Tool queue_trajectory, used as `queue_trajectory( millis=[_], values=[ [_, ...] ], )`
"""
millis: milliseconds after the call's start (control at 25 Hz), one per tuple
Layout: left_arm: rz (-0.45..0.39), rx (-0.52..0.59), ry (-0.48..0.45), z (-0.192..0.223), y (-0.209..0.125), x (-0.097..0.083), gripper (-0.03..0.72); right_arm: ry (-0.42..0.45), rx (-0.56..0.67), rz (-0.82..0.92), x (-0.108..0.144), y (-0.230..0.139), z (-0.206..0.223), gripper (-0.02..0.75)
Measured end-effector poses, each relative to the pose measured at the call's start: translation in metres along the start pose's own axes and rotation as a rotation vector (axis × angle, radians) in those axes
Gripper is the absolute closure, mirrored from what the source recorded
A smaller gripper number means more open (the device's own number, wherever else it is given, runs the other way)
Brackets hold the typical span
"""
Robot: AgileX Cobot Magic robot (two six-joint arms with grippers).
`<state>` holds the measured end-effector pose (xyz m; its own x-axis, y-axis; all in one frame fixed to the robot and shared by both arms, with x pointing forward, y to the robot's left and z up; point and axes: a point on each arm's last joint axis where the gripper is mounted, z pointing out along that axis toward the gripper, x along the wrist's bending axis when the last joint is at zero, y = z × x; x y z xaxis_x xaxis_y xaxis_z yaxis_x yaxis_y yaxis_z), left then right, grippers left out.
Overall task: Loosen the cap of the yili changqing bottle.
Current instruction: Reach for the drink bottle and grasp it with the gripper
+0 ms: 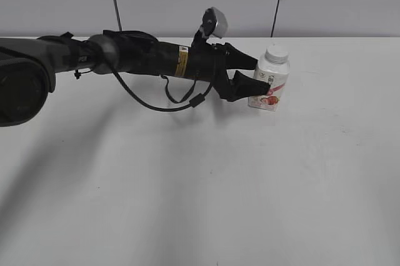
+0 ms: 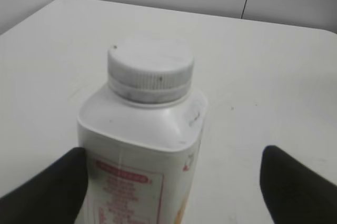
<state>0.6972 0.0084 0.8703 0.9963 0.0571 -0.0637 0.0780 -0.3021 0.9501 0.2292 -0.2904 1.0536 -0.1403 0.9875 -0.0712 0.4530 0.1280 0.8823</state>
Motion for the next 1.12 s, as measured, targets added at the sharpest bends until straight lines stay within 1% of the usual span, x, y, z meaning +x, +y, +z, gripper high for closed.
queue_trajectory(
  millis=[160, 560, 880, 1000, 1120],
  values=[
    [-0.013, -0.024, 0.015, 0.001, 0.008, 0.002, 0.091, 0.000, 0.000, 0.000, 0.000, 0.000, 0.000, 0.255],
    [-0.031, -0.021, 0.022, 0.002, 0.006, 0.003, 0.093, 0.000, 0.000, 0.000, 0.000, 0.000, 0.000, 0.255],
    [-0.068, -0.024, -0.054, 0.008, 0.009, -0.008, 0.094, 0.000, 0.000, 0.000, 0.000, 0.000, 0.000, 0.255],
    [-0.090, -0.011, -0.062, 0.009, 0.008, -0.009, 0.095, 0.000, 0.000, 0.000, 0.000, 0.000, 0.000, 0.255],
    [-0.091, 0.008, -0.070, 0.011, 0.007, -0.011, 0.095, 0.000, 0.000, 0.000, 0.000, 0.000, 0.000, 0.255]
  ],
)
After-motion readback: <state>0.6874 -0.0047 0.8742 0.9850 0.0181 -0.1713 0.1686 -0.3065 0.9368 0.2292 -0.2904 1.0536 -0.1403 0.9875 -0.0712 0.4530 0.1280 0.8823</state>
